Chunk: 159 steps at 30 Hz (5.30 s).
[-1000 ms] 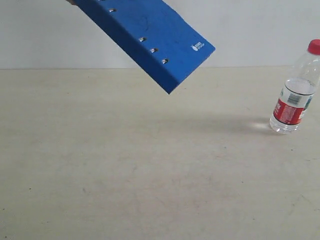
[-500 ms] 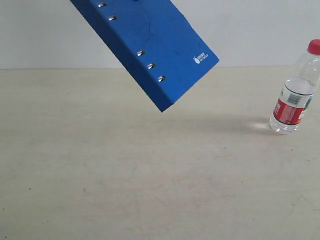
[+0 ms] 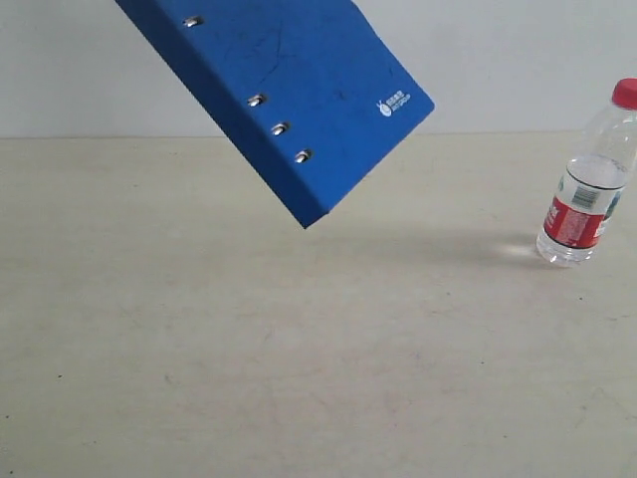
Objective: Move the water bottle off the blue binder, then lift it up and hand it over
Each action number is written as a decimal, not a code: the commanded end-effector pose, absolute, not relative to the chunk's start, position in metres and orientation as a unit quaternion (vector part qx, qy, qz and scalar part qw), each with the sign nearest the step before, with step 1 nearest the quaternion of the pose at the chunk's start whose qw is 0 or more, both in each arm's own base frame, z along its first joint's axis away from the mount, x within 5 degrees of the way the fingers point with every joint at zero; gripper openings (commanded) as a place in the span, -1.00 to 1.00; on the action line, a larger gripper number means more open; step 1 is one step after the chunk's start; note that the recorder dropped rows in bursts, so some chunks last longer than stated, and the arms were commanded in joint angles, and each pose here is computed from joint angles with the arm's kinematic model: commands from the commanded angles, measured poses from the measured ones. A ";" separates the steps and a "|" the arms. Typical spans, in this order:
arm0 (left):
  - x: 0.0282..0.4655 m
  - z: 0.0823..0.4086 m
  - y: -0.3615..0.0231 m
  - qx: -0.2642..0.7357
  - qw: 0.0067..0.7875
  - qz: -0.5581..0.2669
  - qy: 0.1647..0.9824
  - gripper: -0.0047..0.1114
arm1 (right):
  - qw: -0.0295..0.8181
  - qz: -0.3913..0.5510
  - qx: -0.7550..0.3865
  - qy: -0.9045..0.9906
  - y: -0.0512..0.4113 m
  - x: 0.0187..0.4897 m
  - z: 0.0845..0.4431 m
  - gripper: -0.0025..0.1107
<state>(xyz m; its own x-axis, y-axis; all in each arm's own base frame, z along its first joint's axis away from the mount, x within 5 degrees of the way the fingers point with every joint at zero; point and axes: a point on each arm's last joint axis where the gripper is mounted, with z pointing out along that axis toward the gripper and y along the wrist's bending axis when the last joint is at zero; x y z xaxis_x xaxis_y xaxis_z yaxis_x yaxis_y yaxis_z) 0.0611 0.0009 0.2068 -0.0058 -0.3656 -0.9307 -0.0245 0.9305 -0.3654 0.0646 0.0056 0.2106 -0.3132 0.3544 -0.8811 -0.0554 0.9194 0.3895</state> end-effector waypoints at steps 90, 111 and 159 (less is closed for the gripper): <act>0.058 0.183 -0.004 0.066 0.607 0.021 0.792 -0.84 | 0.621 -0.011 0.036 0.783 -0.005 0.054 0.185 -0.96; 0.058 0.183 -0.004 0.066 0.607 0.021 0.792 -0.84 | 0.620 0.022 -0.060 0.782 0.005 0.054 0.184 -0.96; 0.053 0.181 -0.003 0.032 0.606 0.007 0.795 -0.84 | 0.620 0.022 -0.060 0.782 0.005 0.054 0.184 -0.96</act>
